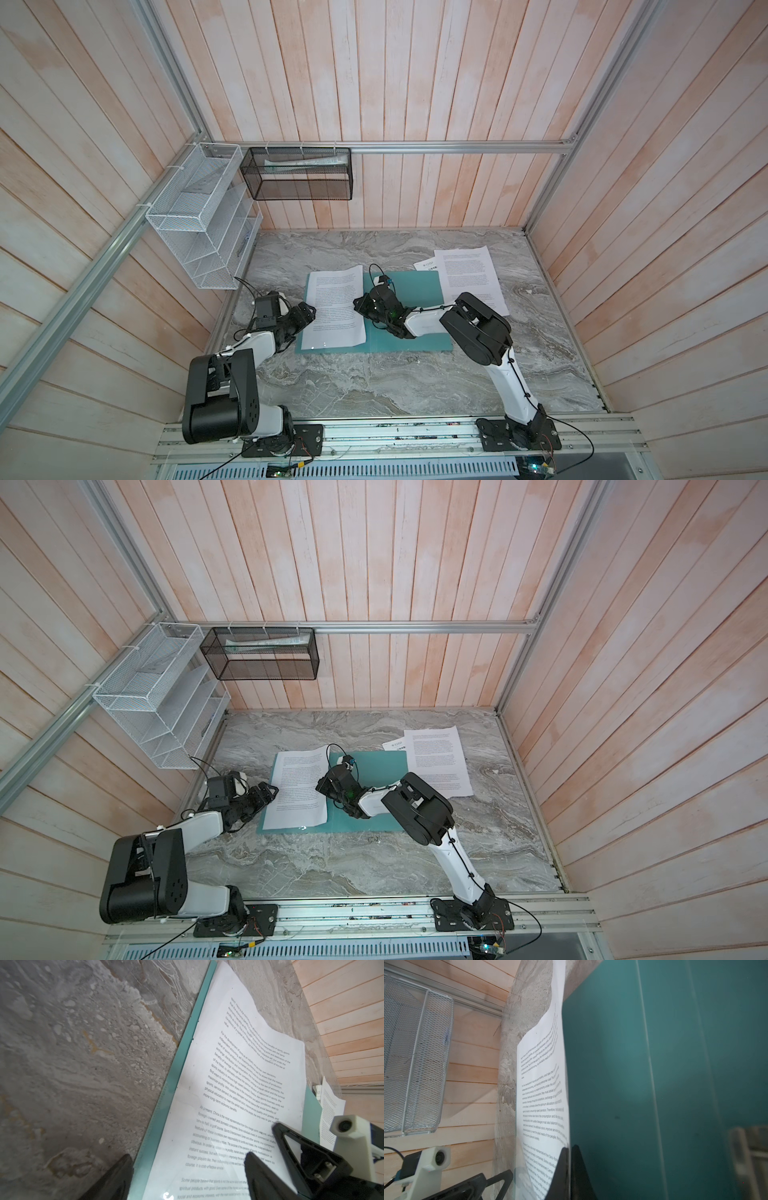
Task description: Put the files into the folder
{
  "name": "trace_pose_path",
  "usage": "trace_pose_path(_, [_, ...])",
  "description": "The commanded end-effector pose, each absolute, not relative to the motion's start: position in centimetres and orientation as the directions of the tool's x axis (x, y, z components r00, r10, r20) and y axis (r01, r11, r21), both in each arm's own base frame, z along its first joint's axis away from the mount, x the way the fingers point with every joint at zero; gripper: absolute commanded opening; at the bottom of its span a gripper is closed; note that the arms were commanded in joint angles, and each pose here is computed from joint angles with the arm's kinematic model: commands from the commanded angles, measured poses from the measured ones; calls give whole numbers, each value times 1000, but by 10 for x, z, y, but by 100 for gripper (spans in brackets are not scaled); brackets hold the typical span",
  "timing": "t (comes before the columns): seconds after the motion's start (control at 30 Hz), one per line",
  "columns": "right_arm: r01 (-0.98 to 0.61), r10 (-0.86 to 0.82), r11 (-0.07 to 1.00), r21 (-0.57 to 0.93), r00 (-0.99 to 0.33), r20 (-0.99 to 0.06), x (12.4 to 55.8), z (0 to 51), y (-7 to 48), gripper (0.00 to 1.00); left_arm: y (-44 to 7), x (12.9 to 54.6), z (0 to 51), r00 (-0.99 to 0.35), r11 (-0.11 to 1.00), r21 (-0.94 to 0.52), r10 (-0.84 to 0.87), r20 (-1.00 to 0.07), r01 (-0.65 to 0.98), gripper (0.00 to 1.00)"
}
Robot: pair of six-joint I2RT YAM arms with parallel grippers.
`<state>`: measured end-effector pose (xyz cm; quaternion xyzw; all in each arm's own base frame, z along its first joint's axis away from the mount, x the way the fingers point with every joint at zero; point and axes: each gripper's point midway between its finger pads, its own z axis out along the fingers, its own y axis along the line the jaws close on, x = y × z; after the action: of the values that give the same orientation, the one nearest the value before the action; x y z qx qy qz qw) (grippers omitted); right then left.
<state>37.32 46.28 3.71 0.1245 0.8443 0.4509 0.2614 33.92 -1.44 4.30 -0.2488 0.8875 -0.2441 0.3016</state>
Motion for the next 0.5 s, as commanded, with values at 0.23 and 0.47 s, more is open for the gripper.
trace_pose_path(0.23, [13, 458, 574, 819, -834, -308, 361, 38, 469, 0, -19, 316, 14, -737, 741, -564, -600, -311, -365, 86])
trace_pose_path(0.47, [63, 476, 589, 806, -832, -283, 356, 40, 466, 0, -19, 315, 12, -737, 740, -563, -602, -307, -369, 86])
